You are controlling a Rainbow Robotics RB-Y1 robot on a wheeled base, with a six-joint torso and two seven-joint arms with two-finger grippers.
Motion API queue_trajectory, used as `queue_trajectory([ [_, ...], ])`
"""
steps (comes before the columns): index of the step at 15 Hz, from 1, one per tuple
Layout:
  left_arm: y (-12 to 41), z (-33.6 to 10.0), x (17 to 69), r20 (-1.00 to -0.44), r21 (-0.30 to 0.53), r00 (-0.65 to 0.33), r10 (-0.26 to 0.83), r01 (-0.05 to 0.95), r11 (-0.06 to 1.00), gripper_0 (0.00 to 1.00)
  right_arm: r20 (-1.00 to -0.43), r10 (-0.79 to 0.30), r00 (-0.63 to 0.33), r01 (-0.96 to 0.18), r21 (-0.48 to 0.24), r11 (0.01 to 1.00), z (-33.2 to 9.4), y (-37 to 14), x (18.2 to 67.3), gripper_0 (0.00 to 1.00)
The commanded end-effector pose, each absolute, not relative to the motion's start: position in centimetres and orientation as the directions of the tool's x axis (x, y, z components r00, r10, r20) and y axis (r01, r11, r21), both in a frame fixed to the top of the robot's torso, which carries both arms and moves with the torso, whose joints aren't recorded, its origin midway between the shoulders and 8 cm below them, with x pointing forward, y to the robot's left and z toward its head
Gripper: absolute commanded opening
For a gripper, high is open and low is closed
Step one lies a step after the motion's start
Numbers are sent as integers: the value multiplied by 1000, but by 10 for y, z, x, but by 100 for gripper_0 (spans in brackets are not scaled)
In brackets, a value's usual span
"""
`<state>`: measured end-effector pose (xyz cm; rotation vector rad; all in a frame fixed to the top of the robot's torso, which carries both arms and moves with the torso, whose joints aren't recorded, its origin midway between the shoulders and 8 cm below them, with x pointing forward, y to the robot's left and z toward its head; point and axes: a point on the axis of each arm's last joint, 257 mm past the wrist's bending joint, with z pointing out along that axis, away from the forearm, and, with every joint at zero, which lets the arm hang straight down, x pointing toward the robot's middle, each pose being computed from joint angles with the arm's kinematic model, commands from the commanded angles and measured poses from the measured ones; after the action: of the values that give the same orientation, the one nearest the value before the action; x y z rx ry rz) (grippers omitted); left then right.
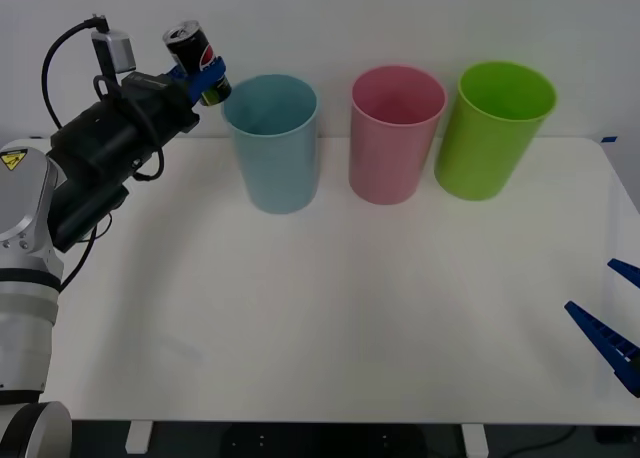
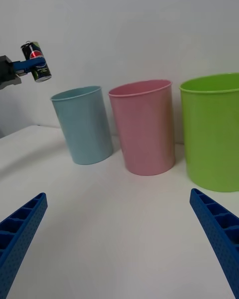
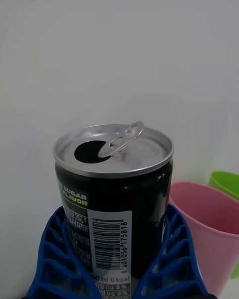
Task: Grasp the object on the table and drop it into the matching bin: aluminum can to the light blue bin, PET bottle to the pink bin.
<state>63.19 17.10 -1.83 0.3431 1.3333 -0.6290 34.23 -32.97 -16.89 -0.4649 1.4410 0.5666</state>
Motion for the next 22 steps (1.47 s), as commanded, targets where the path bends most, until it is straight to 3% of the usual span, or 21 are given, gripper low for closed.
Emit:
queue_trajectory([
  [1,152,-14,656,-977,-110,76,-198,617,779,0,-996,82,41,-618,39,785,-169,-330,342,100],
  [7,111,-8,681,-990,-74,47,-134,639,766,0,-996,82,41,-618,39,785,-169,-330,342,100],
  [15,105,-14,682,-991,-69,46,-126,630,773,1,-996,82,41,-618,39,785,-169,-330,342,100],
  [16,104,-13,682,-991,-68,47,-126,631,773,10,-996,82,41,-618,39,785,-169,-330,342,100],
  [17,104,-13,682,-991,-69,47,-128,631,773,35,-996,82,41,-618,39,785,-169,-330,342,100],
  [18,106,-13,683,-991,-69,49,-128,625,778,100,-996,82,41,-618,39,785,-169,-330,342,100],
  [22,109,-11,685,-987,-92,45,-152,616,782,100,-996,82,41,-618,39,785,-169,-330,342,100],
])
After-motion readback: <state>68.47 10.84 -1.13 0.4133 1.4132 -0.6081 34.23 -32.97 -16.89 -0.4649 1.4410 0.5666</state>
